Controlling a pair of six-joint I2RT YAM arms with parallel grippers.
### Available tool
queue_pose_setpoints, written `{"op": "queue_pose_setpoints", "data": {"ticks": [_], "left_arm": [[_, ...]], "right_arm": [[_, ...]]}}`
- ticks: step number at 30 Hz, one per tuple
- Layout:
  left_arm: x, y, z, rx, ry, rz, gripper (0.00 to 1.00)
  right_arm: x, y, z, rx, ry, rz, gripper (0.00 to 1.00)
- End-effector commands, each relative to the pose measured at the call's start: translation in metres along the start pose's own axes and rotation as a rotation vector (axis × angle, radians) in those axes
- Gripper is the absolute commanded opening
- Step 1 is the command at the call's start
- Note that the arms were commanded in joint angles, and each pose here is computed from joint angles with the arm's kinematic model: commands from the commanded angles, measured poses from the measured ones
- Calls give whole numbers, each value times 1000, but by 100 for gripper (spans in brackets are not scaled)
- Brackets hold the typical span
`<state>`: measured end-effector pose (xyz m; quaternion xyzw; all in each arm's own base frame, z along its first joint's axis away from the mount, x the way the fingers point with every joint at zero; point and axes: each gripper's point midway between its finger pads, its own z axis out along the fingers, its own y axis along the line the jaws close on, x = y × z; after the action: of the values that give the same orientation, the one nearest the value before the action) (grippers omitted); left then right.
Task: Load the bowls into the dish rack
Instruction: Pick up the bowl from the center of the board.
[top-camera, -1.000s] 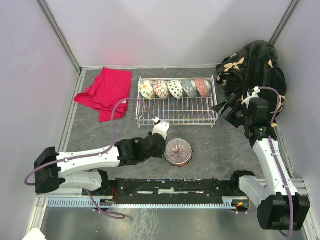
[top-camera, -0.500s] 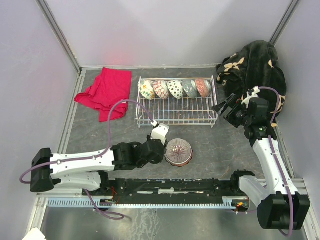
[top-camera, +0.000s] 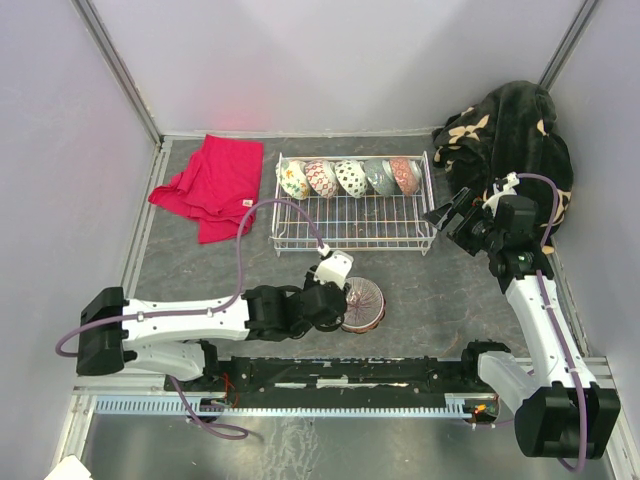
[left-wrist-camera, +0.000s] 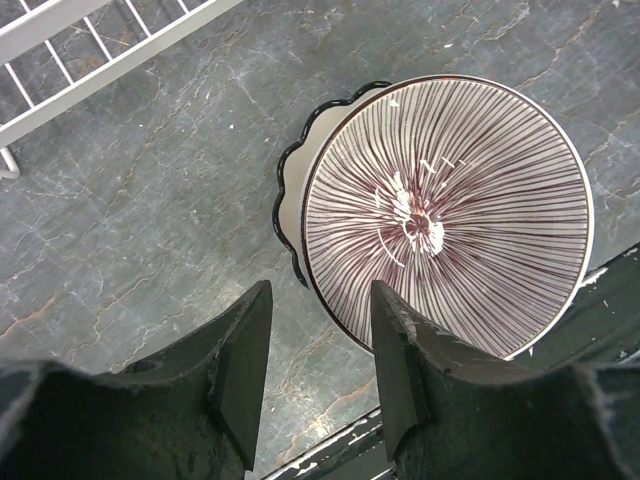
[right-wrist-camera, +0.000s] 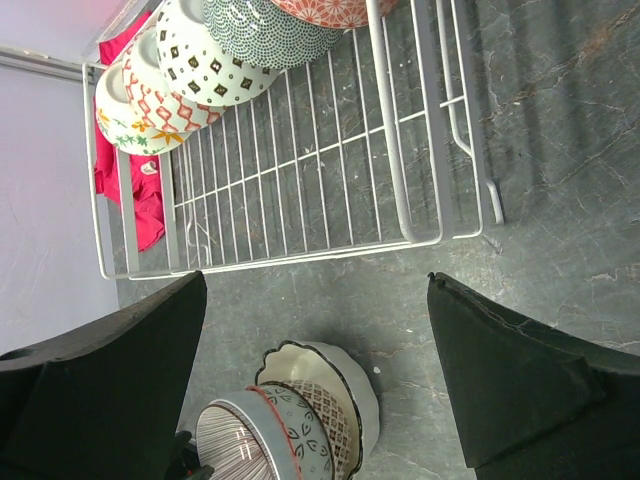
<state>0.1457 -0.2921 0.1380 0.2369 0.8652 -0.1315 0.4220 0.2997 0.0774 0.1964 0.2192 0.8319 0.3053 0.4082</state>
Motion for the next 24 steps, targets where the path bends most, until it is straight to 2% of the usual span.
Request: {"op": "queue_pose_setpoints", "data": {"ticks": [1, 5, 16, 20, 24], "left_arm": [[-26, -5, -2, -29, -65, -59, 51], [-24, -7, 4, -38, -55, -45, 48], [-23, -12, 12, -51, -42, -22, 18], [-25, -12, 10, -50, -47, -27, 3], [-30, -12, 6, -41, -59, -37, 3]], "right_arm": [[-6, 11, 0, -44, -18, -17, 99], [-5, 11, 0, -46, -16, -18, 99], [-4, 12, 1, -52, -6, -15, 99], [-4, 11, 2, -48, -5, -15, 99], [-4, 11, 2, -50, -3, -16, 99]]}}
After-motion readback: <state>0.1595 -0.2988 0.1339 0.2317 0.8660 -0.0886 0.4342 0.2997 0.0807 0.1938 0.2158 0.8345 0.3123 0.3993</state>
